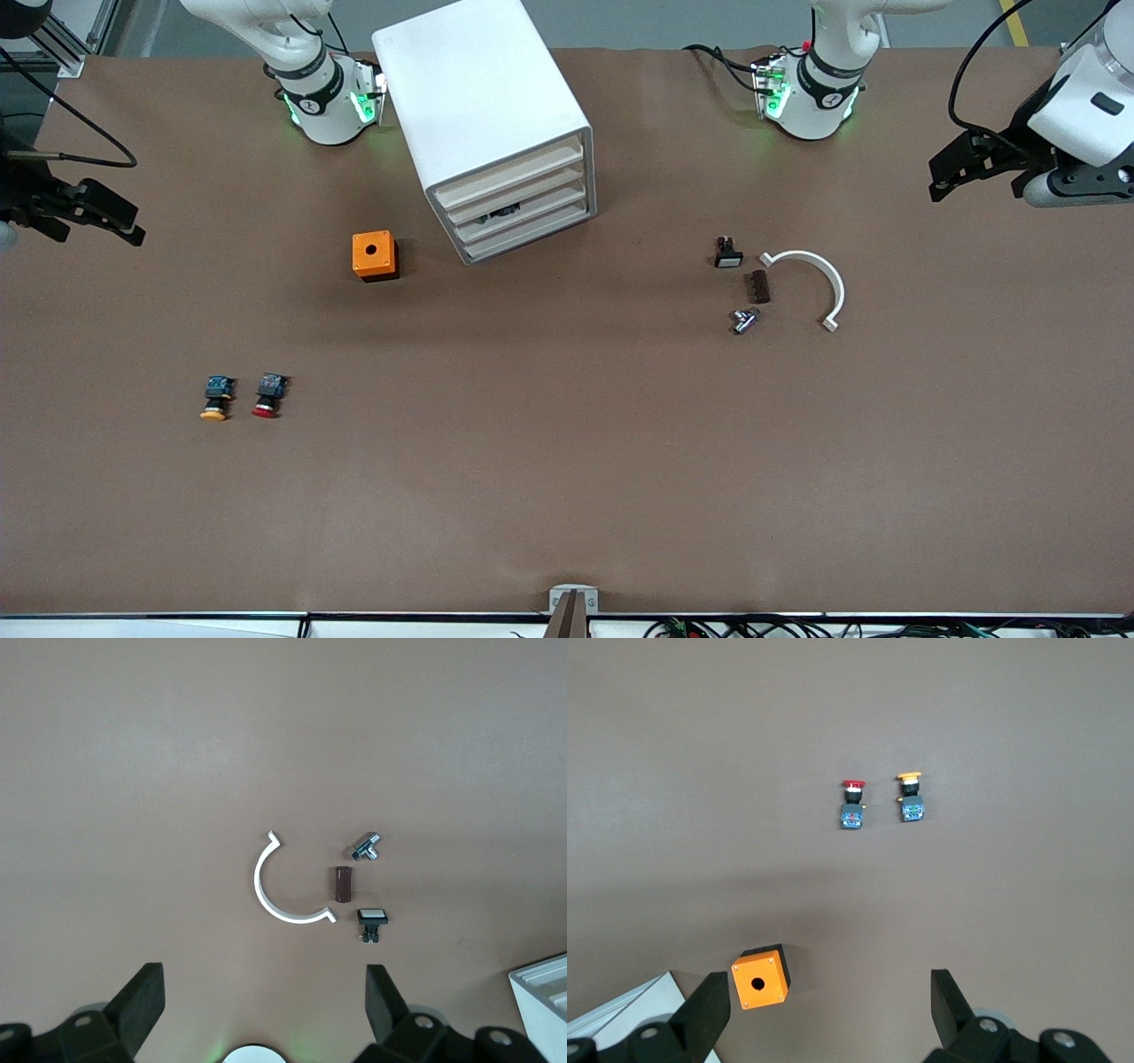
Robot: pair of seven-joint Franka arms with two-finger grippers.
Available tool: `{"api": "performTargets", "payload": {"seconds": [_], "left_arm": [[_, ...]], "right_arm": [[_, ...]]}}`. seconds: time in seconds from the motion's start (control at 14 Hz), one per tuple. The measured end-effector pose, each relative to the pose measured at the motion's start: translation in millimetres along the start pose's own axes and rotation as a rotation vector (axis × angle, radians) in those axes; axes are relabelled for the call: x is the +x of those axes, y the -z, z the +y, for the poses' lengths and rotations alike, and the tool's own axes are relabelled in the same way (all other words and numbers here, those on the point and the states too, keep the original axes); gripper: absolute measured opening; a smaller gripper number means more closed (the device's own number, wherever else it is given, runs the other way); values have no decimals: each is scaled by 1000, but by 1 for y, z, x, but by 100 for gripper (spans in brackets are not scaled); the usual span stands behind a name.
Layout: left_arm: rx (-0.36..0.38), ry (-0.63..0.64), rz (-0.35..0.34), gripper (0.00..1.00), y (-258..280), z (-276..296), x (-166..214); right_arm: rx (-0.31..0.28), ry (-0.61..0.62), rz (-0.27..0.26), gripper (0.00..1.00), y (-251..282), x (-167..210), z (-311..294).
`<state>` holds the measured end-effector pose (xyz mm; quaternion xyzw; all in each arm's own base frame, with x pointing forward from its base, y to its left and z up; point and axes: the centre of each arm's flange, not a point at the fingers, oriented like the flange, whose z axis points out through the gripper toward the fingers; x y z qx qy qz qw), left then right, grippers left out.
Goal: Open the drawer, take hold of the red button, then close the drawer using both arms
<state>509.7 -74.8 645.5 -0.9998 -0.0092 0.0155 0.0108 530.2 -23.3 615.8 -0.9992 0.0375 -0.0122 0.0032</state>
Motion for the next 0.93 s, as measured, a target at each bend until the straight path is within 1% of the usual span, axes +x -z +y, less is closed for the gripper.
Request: {"api": "performTargets", "payload": {"seconds": [0.5,0.93], "left_arm": [[-1,1,6,100,3,-1,1],[-3,4,-3,100,-3,-1,13]], "right_arm": [[1,9,1,100,2,-1,-6],[0,1,-16,100,1,-3,-3]]}}
